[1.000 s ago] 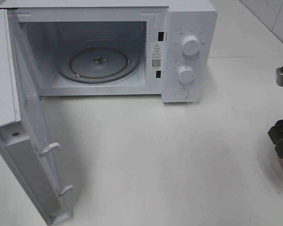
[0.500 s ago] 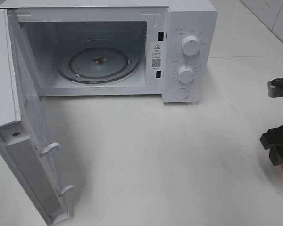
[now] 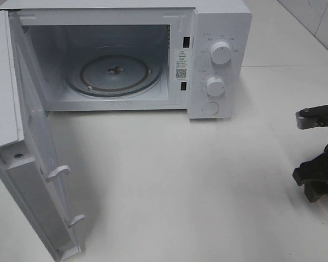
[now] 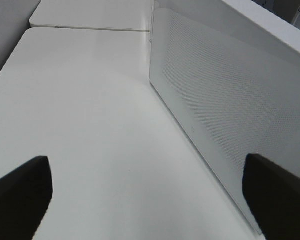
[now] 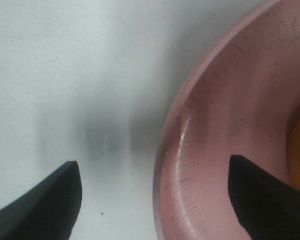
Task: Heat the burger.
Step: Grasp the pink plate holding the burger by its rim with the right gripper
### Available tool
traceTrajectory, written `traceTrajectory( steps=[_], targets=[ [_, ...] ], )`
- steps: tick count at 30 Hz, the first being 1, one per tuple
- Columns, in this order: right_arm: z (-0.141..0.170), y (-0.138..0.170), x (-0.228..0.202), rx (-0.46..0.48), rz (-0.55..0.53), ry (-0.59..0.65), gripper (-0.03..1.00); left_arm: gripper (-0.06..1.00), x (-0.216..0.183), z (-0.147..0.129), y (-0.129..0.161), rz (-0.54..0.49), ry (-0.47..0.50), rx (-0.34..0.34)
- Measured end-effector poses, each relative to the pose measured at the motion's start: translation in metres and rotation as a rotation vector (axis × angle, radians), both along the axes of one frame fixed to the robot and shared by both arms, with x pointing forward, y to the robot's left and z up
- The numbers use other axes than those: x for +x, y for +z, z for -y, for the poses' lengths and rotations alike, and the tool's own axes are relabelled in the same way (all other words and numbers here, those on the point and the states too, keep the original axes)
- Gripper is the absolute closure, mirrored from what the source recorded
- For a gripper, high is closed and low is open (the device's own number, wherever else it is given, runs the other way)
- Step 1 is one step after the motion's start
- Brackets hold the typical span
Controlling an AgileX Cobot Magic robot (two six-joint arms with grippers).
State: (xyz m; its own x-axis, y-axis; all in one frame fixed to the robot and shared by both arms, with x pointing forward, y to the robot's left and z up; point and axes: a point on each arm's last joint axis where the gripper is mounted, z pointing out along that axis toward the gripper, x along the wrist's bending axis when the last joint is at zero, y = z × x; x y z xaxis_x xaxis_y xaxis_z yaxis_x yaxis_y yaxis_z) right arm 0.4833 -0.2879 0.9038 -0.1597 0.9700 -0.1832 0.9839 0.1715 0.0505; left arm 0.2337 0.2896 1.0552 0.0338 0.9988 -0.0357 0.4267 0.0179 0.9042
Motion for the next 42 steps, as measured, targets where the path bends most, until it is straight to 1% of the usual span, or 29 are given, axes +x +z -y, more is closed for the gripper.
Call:
traceTrajectory(
  steps=[5,11,15,20,31,33,35,36,37,38,39,40,41,42],
  targets=[
    [0.001,-0.008,0.004,-0.013,-0.001,0.033,0.21,-0.03,0.000,0.000,0.000,0.000,0.000,0.000],
    [0.000,-0.016,0.005,-0.014,-0.015,0.045,0.21,-0.03,0.000,0.000,0.000,0.000,0.000,0.000],
    [0.002,-0.019,0.009,-0.018,0.005,0.066,0.21,-0.03,0.000,0.000,0.000,0.000,0.000,0.000],
    [0.009,-0.020,0.011,-0.019,0.017,0.037,0.21,-0.03,0.000,0.000,0.000,0.000,0.000,0.000],
    [0.010,-0.024,0.014,-0.020,0.009,0.028,0.22,-0.03,0.000,0.000,0.000,0.000,0.000,0.000],
    [0.010,-0.024,0.014,-0.018,0.009,0.025,0.23,-0.03,0.000,0.000,0.000,0.000,0.000,0.000],
    [0.009,-0.024,0.014,-0.008,0.009,0.010,0.30,-0.03,0.000,0.000,0.000,0.000,0.000,0.000],
    [0.009,-0.024,0.014,-0.008,0.009,0.010,0.30,-0.03,0.000,0.000,0.000,0.000,0.000,0.000],
    [0.009,-0.024,0.014,-0.005,0.009,0.002,0.37,-0.03,0.000,0.000,0.000,0.000,0.000,0.000],
    [0.009,-0.025,0.014,-0.004,0.008,-0.010,0.48,-0.03,0.000,0.000,0.000,0.000,0.000,0.000],
    [0.009,-0.025,0.014,-0.004,0.008,-0.010,0.48,-0.03,0.000,0.000,0.000,0.000,0.000,0.000],
    [0.009,-0.025,0.014,-0.005,0.006,-0.012,0.54,-0.03,0.000,0.000,0.000,0.000,0.000,0.000],
    [0.010,-0.026,0.013,-0.015,-0.006,-0.007,0.67,-0.03,0.000,0.000,0.000,0.000,0.000,0.000],
    [0.010,-0.026,0.013,-0.015,-0.006,-0.007,0.67,-0.03,0.000,0.000,0.000,0.000,0.000,0.000]
  ],
)
